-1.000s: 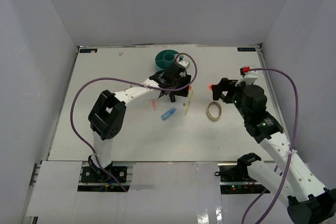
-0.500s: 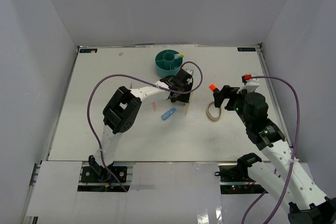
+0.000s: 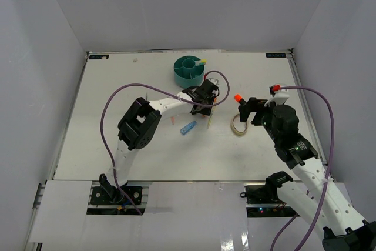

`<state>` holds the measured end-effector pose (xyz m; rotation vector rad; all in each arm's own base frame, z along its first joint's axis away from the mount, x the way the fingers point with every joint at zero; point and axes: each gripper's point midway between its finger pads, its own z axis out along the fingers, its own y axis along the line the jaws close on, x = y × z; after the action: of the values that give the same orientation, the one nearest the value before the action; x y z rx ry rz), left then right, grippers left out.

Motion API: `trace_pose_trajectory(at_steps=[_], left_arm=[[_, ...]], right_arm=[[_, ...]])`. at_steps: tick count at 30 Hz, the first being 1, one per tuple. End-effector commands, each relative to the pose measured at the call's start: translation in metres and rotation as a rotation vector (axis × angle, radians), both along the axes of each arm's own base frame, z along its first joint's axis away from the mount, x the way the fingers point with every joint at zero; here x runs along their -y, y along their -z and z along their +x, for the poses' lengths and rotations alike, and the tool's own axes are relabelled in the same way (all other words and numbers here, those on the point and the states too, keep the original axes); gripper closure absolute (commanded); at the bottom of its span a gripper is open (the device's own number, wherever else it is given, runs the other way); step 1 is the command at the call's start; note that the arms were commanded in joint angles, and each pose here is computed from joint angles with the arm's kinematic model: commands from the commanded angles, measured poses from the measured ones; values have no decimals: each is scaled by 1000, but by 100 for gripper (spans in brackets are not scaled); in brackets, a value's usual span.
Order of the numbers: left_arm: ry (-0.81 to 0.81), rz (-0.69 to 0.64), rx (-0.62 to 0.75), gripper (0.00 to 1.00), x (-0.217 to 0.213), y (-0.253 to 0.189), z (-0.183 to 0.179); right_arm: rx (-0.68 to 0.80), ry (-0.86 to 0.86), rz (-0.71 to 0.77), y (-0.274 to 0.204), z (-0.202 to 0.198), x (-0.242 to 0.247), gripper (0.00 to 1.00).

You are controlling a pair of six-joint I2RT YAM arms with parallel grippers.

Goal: Sort the stationery into containers
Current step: Pick up the pen from the center of the board.

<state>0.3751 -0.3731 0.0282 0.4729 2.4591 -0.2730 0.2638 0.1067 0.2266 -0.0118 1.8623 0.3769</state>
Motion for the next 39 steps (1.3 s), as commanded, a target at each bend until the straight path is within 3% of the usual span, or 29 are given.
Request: trace_pose_trajectory(at_steps=[1,3,7,11,14,20,26,39], left_arm=[[19,20,-34,57,4,10,-14],[20,24,-37,59,2,11,-16],[16,29,-36,78,-3,10,-19],[24,3,3,95,-1,-15,-17],[40,-37,56,99,3,-44,-12],[136,-142,177,100,10,-108,-14],[273,-241,353,100,3,-167,-31],[504,-272,568,100,-20,-212,-69]], right_arm=[[25,16,8,-5,3,2,6],[24,13,8,-4,3,2,6],[19,9,7,-3,3,1,6],[14,-7,6,-4,4,-3,5],[21,-37,10,-13,7,-9,5],[11,-126,43,-36,13,-31,5],[-107,-230,56,-39,25,-59,5],[-180,-460,145,-66,50,-117,0]])
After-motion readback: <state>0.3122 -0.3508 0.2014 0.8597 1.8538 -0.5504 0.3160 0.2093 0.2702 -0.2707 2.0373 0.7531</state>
